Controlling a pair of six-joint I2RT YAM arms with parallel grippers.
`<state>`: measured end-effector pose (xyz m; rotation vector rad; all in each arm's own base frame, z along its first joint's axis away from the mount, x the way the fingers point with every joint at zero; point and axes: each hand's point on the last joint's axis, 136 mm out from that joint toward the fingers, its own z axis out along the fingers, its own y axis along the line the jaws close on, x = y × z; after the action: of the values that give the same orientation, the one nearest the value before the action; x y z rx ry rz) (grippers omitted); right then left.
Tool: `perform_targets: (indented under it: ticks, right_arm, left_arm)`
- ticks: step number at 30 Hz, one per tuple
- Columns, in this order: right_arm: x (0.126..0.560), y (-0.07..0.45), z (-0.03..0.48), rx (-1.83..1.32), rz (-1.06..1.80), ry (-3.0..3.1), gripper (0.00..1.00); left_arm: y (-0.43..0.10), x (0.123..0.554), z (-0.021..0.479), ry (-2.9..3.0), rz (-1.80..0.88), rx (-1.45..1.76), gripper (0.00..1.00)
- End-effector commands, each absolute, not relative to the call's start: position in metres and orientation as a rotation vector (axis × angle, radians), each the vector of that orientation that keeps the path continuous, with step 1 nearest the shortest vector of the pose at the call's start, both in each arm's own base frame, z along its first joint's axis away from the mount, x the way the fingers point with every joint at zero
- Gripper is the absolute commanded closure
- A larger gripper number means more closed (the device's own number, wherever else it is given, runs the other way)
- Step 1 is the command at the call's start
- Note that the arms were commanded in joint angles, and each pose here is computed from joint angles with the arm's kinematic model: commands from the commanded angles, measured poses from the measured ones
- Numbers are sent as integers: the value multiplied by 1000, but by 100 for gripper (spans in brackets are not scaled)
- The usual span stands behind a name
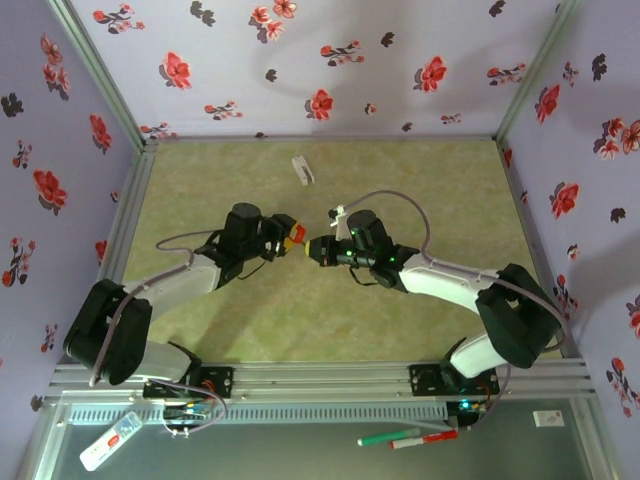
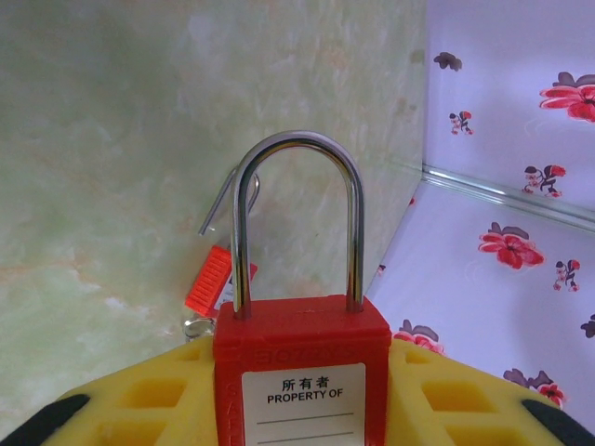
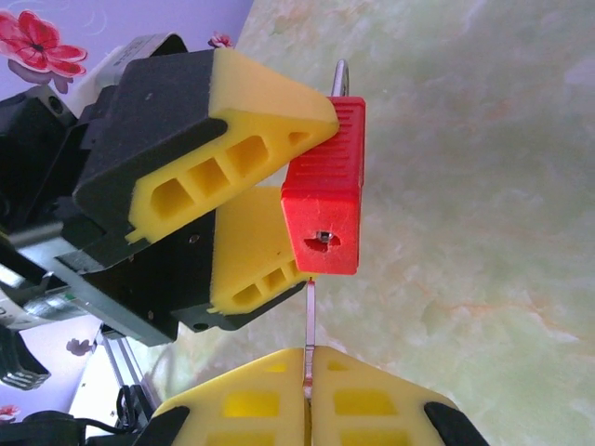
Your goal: Unlock with the key
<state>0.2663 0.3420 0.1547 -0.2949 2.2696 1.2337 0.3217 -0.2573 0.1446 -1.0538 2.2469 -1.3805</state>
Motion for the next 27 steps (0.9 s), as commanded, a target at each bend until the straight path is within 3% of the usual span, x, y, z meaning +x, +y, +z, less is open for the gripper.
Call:
perform_targets:
  ticks: [1,27]
  right_arm:
    - [280,346,169,-306,1227,2203,100]
    - [288,332,149,-272,1158,2258,100]
  left_arm:
    - [-269,331,166,2182,-1450,-1011,100]
    - [-291,320,169,2222,-1478,-929,100]
